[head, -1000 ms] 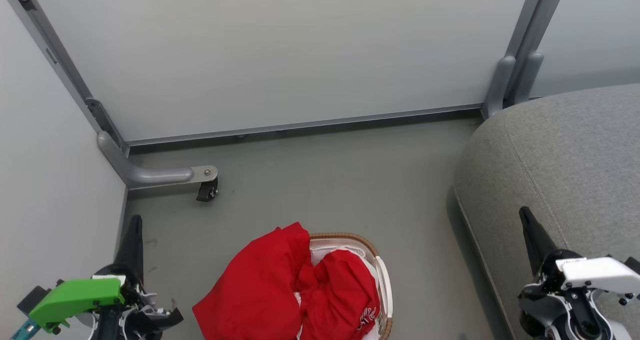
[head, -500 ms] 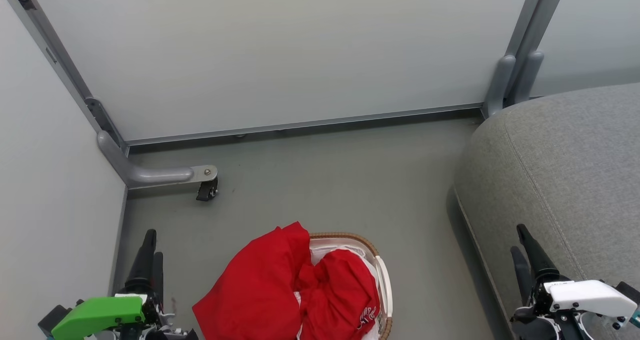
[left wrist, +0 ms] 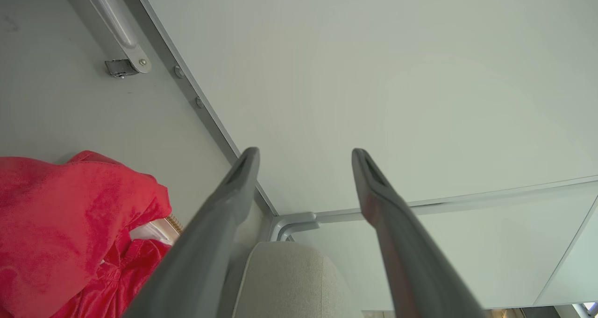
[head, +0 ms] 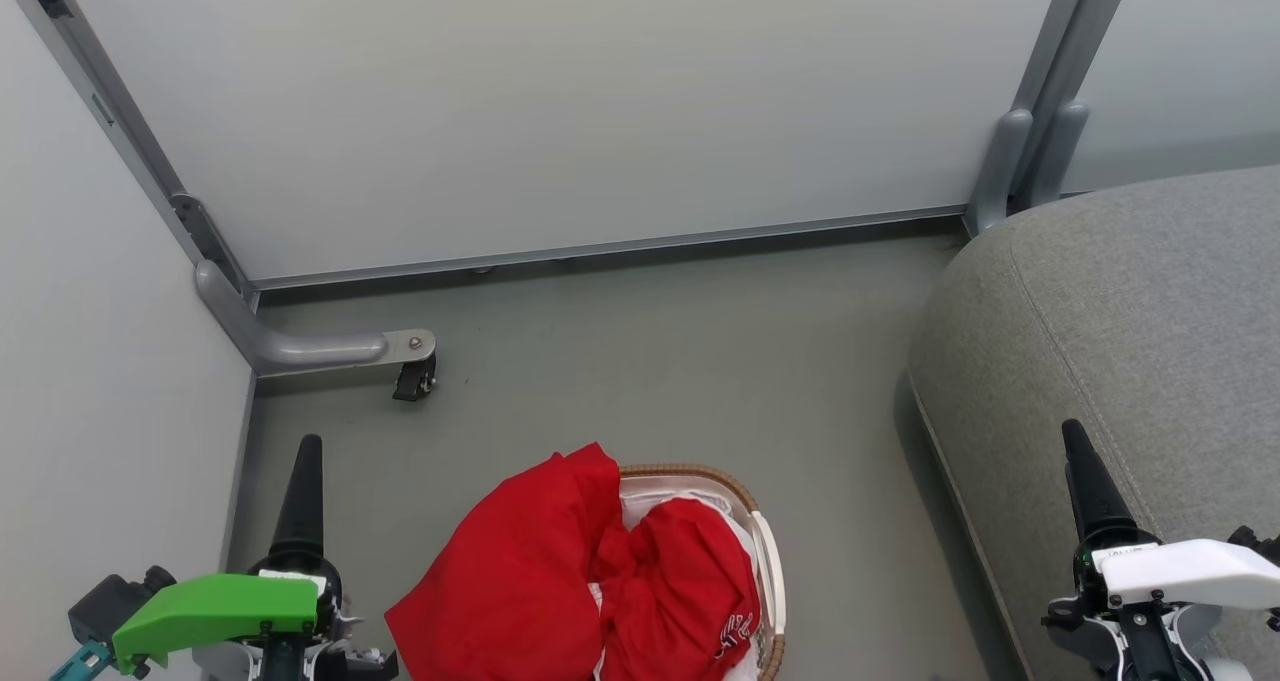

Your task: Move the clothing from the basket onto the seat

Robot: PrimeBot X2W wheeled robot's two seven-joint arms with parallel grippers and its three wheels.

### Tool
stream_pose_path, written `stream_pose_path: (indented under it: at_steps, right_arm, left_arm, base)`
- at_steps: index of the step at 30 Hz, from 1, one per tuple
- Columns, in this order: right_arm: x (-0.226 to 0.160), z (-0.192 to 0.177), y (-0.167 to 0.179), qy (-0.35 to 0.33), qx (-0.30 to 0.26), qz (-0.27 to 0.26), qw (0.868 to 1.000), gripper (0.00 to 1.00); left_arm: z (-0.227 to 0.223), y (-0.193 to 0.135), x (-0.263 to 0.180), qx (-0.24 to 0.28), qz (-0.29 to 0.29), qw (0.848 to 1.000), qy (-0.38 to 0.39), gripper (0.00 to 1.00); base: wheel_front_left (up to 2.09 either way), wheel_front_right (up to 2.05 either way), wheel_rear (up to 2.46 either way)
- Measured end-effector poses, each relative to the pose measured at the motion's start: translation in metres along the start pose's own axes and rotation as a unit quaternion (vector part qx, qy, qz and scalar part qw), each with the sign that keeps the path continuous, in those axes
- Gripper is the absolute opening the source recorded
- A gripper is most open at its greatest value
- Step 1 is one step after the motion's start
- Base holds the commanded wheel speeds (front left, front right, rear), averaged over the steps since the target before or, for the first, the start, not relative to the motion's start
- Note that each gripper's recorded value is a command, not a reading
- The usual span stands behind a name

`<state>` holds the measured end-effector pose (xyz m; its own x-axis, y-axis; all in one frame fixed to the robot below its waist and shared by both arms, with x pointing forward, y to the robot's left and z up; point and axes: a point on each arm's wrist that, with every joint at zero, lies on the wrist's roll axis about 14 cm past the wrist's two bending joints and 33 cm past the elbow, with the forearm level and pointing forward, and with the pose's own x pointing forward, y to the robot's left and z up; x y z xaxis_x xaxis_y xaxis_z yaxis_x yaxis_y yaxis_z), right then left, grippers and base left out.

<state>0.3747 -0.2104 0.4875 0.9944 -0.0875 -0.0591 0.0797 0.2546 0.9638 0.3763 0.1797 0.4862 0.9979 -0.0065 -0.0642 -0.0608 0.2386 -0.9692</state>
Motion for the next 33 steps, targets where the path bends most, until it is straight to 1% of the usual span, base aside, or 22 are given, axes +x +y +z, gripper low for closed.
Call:
stream_pose_path:
  at_steps: [6,12,19,22,26,33]
  right_arm:
    - [0.002,0.001,0.014,-0.003,-0.078,0.023,0.997,1.0]
    - [0.003,-0.01,0.029,0.008,-0.169,0.049,0.984,1.0]
    - [0.001,-0.014,0.03,0.008,-0.228,0.055,0.972,1.0]
    - [0.001,-0.015,0.032,0.008,-0.261,0.061,0.963,1.0]
    - [0.001,-0.015,0.034,0.003,-0.287,0.065,0.956,1.0]
    - [0.0,-0.017,0.037,0.001,-0.339,0.074,0.938,1.0]
  left_arm:
    - [0.001,-0.009,0.001,0.06,-0.014,0.998,-0.005,1.0]
    - [-0.003,-0.019,0.002,0.13,-0.031,0.991,-0.003,1.0]
    - [-0.004,-0.023,0.002,0.192,-0.037,0.981,-0.007,1.0]
    - [-0.007,-0.024,0.001,0.221,-0.04,0.974,-0.005,1.0]
    - [-0.009,-0.024,0.0,0.254,-0.042,0.966,-0.004,1.0]
    - [-0.015,-0.019,-0.005,0.309,-0.042,0.95,0.002,1.0]
  base:
    - [0.0,0.0,0.0]
    - [0.0,0.0,0.0]
    - [0.0,0.0,0.0]
    - [0.0,0.0,0.0]
    - [0.0,0.0,0.0]
    - [0.0,0.0,0.0]
